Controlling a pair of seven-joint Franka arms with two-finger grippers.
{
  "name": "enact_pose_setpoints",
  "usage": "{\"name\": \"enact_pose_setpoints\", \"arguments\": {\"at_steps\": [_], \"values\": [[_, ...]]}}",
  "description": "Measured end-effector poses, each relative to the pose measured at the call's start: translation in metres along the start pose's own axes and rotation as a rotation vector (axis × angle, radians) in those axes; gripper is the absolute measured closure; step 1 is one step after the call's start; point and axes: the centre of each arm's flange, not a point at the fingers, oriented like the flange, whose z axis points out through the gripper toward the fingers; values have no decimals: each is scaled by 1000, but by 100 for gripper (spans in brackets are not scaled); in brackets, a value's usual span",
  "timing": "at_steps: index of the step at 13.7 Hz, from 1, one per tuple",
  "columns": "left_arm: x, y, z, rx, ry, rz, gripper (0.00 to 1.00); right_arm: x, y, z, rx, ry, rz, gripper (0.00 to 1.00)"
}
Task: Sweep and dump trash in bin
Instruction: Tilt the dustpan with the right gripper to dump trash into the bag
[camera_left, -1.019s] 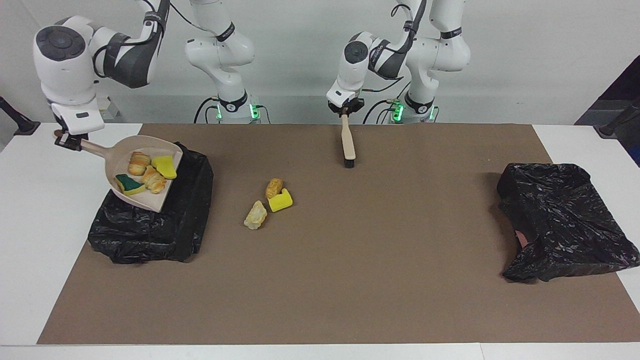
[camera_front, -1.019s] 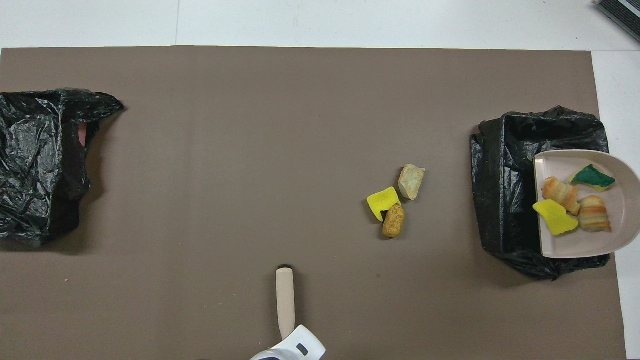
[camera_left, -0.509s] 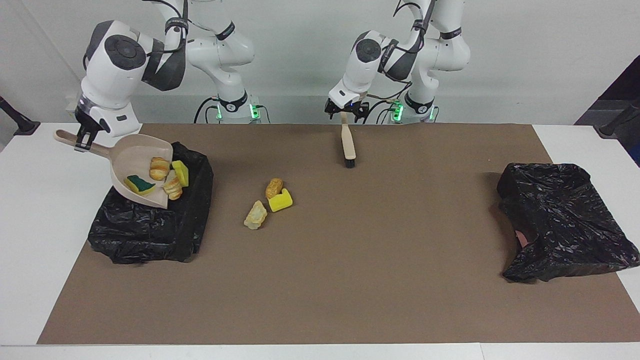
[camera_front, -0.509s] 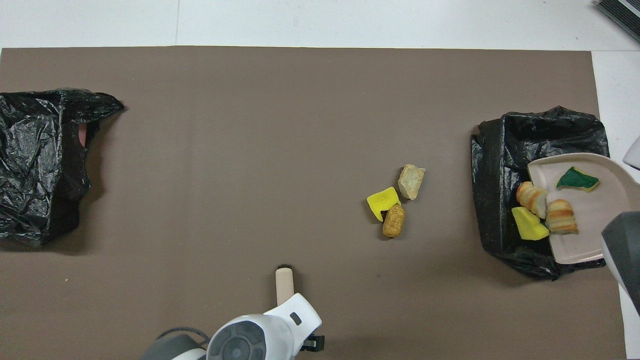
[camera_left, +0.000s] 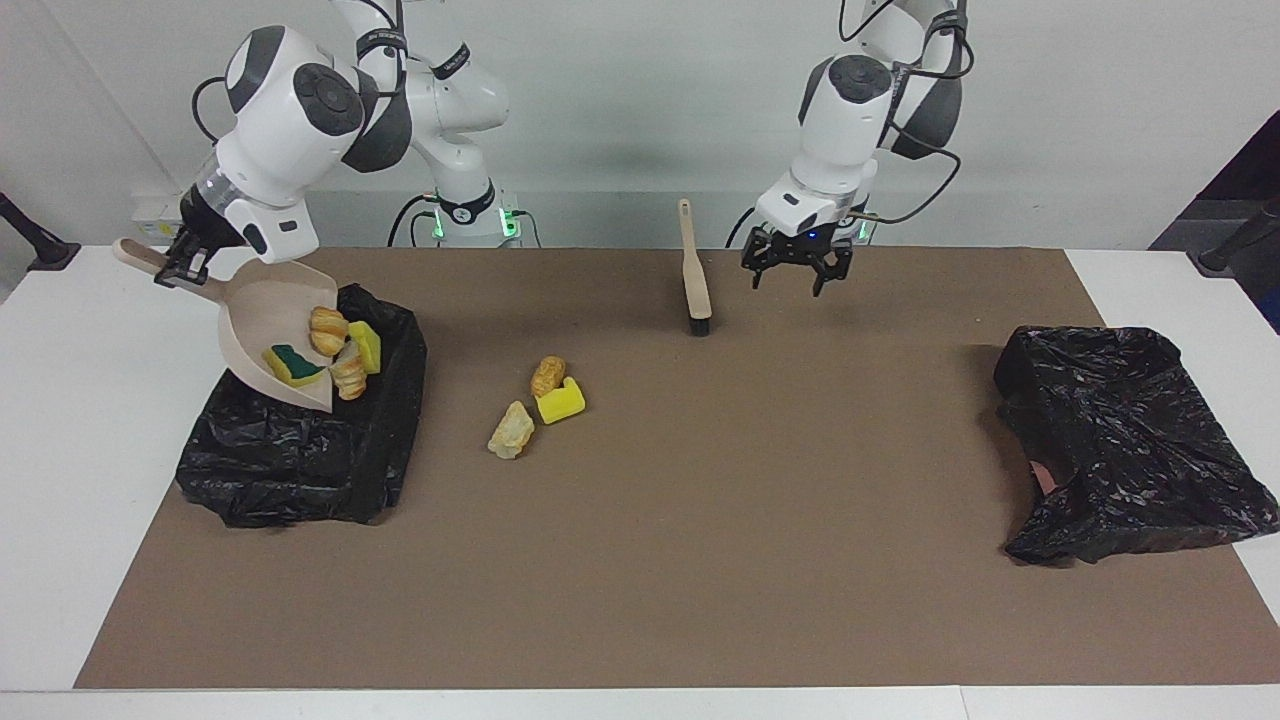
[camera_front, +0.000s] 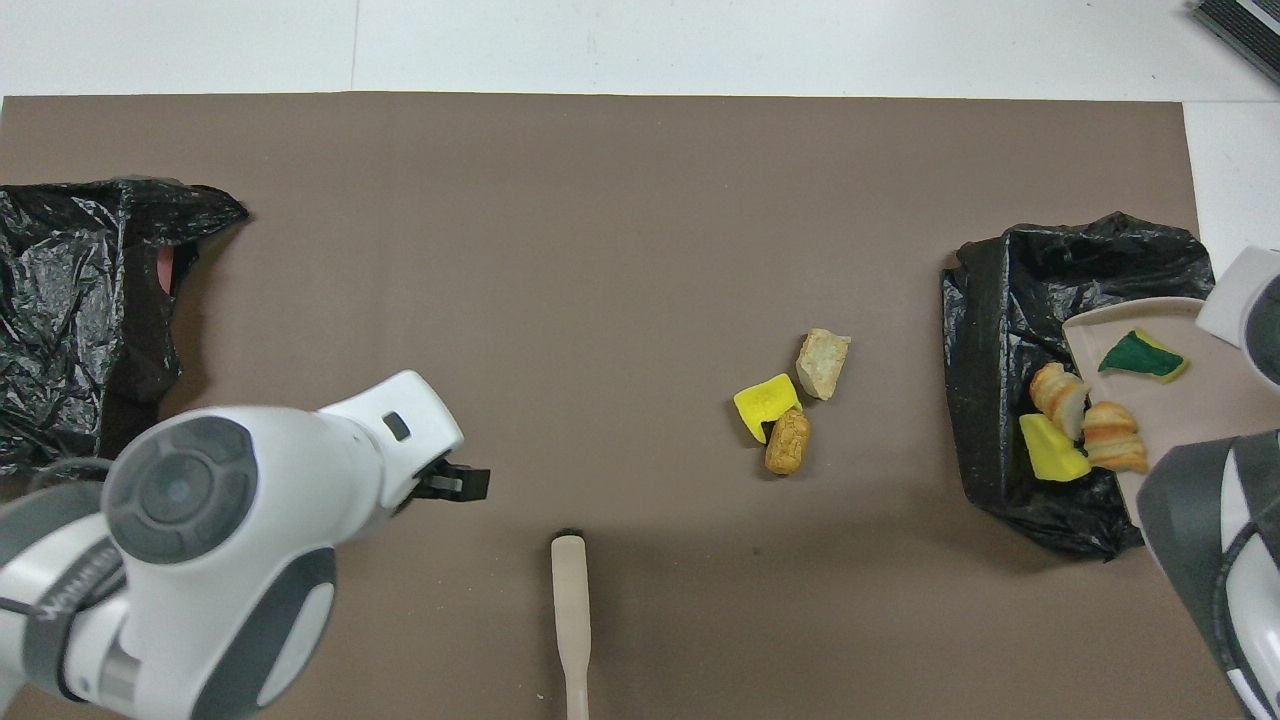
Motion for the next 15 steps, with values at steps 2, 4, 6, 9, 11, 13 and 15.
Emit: {"name": "enact_pose_setpoints", "arguments": {"at_steps": [2,4,6,9,11,13,15], "values": [[35,-37,-34,-4,5,37,0,-4,-5,-20,9,-22,5,68],[61,-73,-69,-4,30,63,0,-7,-11,-27,7,-25,12,68],[72,-99,-100,38,63,73,0,-9,-15,-19,7,-20,16,68],[65,-117,-154,66,55,123,0,-3,-17,-8,-1,-44,-7,68],[61,-130,-170,66,39,120,0,2,-15,-5,-18,-106,-41,68],[60,-139,-175,65,23,109,0,10,-14,-6,-27,-155,-68,68],[64,-147,-174,61,-4,92,0,20,-12,-5,-41,-172,-86,68]]}}
